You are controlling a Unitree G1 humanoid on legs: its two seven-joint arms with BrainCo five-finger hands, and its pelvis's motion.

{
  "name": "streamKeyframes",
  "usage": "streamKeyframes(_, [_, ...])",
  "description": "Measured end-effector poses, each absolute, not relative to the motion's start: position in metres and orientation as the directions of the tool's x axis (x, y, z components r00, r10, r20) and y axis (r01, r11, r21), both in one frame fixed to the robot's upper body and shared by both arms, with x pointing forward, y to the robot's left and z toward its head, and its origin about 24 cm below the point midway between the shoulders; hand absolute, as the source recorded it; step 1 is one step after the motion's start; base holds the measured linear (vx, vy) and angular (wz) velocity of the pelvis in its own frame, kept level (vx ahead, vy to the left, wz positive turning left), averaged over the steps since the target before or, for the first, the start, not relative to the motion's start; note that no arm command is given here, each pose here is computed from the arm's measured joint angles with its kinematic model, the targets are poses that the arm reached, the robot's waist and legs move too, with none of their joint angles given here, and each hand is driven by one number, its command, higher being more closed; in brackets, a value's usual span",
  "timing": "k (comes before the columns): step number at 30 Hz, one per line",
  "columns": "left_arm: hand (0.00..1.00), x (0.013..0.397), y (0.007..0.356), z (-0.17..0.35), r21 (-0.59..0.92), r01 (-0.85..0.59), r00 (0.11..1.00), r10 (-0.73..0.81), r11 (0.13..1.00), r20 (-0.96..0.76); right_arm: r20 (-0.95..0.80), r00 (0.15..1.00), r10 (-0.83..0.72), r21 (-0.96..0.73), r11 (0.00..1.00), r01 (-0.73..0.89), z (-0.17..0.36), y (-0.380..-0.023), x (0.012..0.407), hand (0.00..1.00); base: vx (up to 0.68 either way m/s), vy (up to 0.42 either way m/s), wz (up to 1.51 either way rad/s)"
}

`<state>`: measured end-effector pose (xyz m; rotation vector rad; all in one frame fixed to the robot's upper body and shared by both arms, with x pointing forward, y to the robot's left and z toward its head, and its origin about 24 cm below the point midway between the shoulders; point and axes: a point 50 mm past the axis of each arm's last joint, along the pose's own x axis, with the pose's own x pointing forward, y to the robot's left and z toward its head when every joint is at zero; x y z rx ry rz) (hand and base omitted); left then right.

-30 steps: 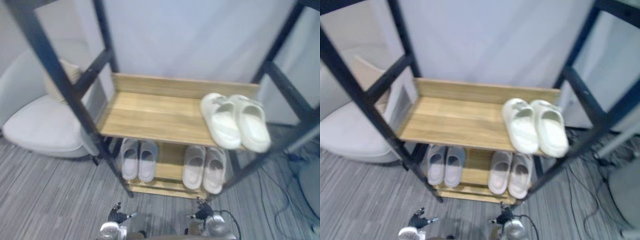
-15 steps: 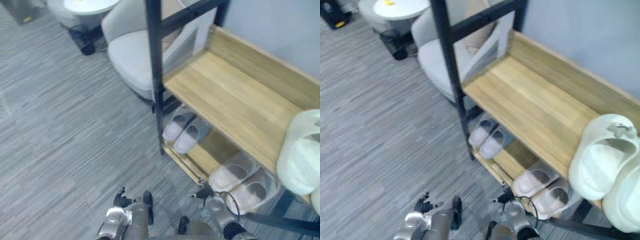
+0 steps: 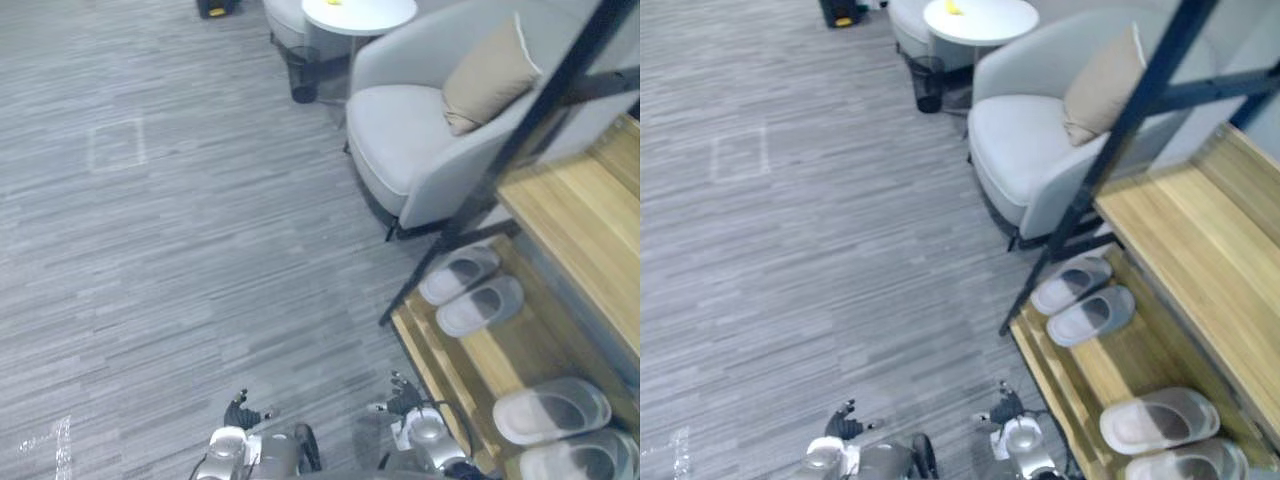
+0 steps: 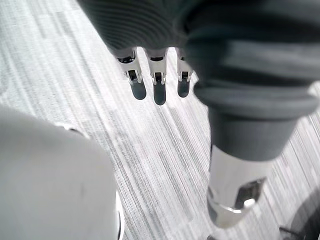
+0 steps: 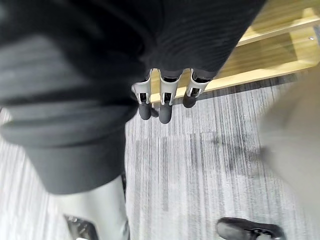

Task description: Organize the slippers on the shoe rack

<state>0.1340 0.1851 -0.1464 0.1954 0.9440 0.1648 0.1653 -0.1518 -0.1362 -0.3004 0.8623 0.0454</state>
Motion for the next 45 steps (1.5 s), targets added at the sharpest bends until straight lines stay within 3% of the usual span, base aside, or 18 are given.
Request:
streamKeyframes(10, [0.0, 0.13, 0.187, -0.149, 0.215, -0.123, 0.553, 0.247, 0.969, -0.796, -0.744, 0.661, -0.096, -0.25, 0.958, -0.142, -0.134, -0.159, 0.171, 0.0, 0.4, -0.176, 1.14])
streamKeyframes(15, [0.0, 0.141, 0.197, -0.138, 0.16, -0.307, 0.583, 0.318, 0.938, -0.748, -0.726, 0.686, -0.04, -0.22, 0.959, -0.177, -0.13, -0.138, 0.176, 0.0, 0.55, -0.179, 0.37])
streamKeyframes(19, [0.0, 0.153, 0.199, -0.131, 0.152, -0.315, 0.622, 0.325, 0.937, -0.712, -0.685, 0.727, -0.045, -0.222, 0.964, -0.15, -0.121, -0.136, 0.187, 0.0, 0.47, -0.008, 0.21])
streamKeyframes(25, [0.0, 0.164, 0.203, -0.125, 0.131, -0.346, 0.645, 0.337, 0.929, -0.685, -0.697, 0.715, -0.049, -0.23, 0.96, -0.158, -0.123, -0.135, 0.191, 0.0, 0.56, 0.192, 0.32])
streamKeyframes(33, [0.0, 0.136, 0.203, -0.142, 0.156, -0.342, 0.547, 0.332, 0.926, -0.769, -0.755, 0.654, -0.041, -0.203, 0.964, -0.174, -0.137, -0.137, 0.165, 0.0, 0.59, 0.222, 0.44])
streamKeyframes(39, [0.0, 0.144, 0.195, -0.141, 0.148, -0.3, 0.564, 0.3, 0.942, -0.77, -0.709, 0.705, -0.036, -0.214, 0.963, -0.165, -0.127, -0.14, 0.179, 0.0, 0.55, -0.024, 0.65])
streamKeyframes(45, [0.0, 0.135, 0.179, -0.147, 0.118, -0.296, 0.546, 0.27, 0.948, -0.793, -0.718, 0.692, -0.073, -0.225, 0.965, -0.131, -0.128, -0.15, 0.18, 0.0, 0.66, -0.164, 0.5])
